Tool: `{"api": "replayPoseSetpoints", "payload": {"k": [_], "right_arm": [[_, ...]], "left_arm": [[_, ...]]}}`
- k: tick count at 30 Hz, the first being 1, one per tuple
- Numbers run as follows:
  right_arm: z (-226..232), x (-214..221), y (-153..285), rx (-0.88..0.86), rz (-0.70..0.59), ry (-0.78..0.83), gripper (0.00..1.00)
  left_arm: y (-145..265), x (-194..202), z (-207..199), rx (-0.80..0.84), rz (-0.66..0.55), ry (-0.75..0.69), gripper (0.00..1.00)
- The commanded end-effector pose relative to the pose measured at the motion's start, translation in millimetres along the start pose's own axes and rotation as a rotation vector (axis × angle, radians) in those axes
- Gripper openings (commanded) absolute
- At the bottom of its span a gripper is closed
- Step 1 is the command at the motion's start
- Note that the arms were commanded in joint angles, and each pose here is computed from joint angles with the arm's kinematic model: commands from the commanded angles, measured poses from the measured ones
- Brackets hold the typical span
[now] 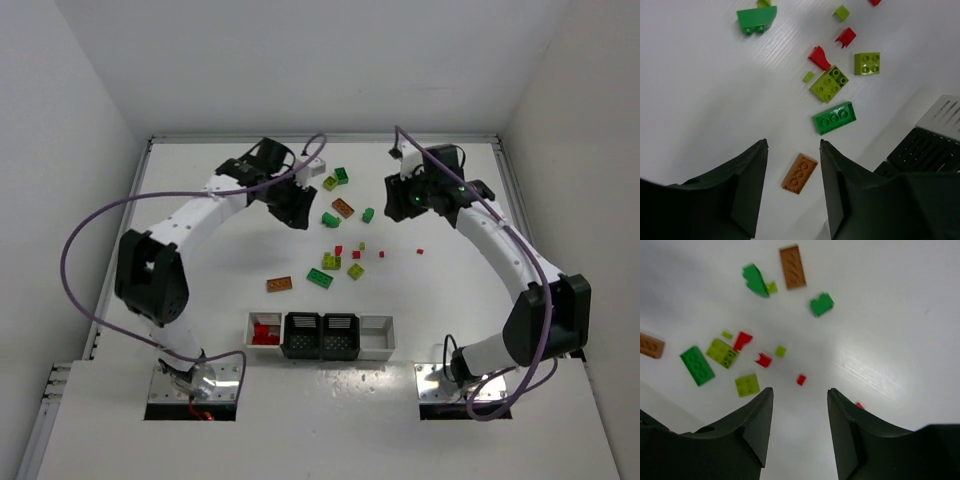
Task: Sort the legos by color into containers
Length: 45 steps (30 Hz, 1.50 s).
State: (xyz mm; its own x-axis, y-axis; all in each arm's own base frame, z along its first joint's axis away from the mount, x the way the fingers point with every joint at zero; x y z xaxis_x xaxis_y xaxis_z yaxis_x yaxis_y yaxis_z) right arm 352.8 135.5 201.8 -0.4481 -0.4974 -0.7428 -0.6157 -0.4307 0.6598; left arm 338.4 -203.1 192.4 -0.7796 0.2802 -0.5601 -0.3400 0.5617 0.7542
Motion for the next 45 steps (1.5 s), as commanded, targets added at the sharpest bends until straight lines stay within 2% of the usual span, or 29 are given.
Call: {"api": "replayPoseSetpoints", "payload": {"k": [1, 9, 12, 15, 17, 20, 23, 26, 31, 38, 45], "right_arm": [[-23.9, 25.1, 11.2, 0.094, 0.014, -0.099, 0.47], [-31.3, 63.5, 15.0, 0.038, 0.098, -0.196, 0.49], [-33.7, 68.5, 11.8, 0.022, 0.105, -0.227, 0.49], [-33.8, 72.6, 7.7, 0.003, 0.114, -0.242, 0.49], [-33.9, 71.1, 5.4, -0.008, 0.112, -0.243, 0.49], [-32.2, 72.1, 3.1, -0.020, 0.115, -0.257, 0.49], [-30.9, 71.3, 3.0, -0.030, 0.111, -0.257, 0.49], [-27.9, 74.4, 2.1, -0.043, 0.116, -0.262, 0.49], [-25.2, 79.3, 2.8, -0.047, 0.124, -0.256, 0.50], [-26.2, 79.6, 3.5, -0.034, 0.118, -0.251, 0.50], [-21.2, 89.5, 1.5, -0.055, 0.137, -0.235, 0.53]], "left_arm": [[-25.0, -17.7, -12.9, -0.009, 0.004, -0.086, 0.51], [-86.4, -25.3, -44.8, 0.014, 0.073, -0.178, 0.39], [-111.1, -10.7, -48.8, -0.017, 0.128, -0.142, 0.33], [-125.1, -3.4, -48.5, -0.073, 0.141, -0.093, 0.33], [-131.7, 9.6, -45.3, -0.109, 0.158, -0.057, 0.35], [-140.2, 22.9, -45.2, -0.161, 0.163, -0.033, 0.46], [-138.9, 21.3, -46.2, -0.197, 0.138, -0.013, 0.54], [-144.3, 18.8, -46.9, -0.224, 0.127, 0.008, 0.57], [-161.3, 14.9, -47.1, -0.241, 0.125, 0.017, 0.58], [-178.2, 16.0, -53.6, -0.207, 0.150, 0.015, 0.56], [-186.5, 20.2, -46.5, -0.242, 0.159, 0.023, 0.52]]}}
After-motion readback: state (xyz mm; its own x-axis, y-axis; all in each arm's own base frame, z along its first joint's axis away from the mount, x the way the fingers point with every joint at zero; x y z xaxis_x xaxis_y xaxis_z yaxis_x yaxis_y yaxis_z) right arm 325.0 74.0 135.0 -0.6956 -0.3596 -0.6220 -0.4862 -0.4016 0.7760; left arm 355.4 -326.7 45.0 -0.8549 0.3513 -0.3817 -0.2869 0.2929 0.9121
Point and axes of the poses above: each gripper's point midway between its finger pads, its own y axis back along the fingers, its own z axis along the line the jaws close on, x = y × z, the point moved 3 cm from there along y, back along the fingers, and after that the axes turned 14 degrees about y, right-handed, at the moved point
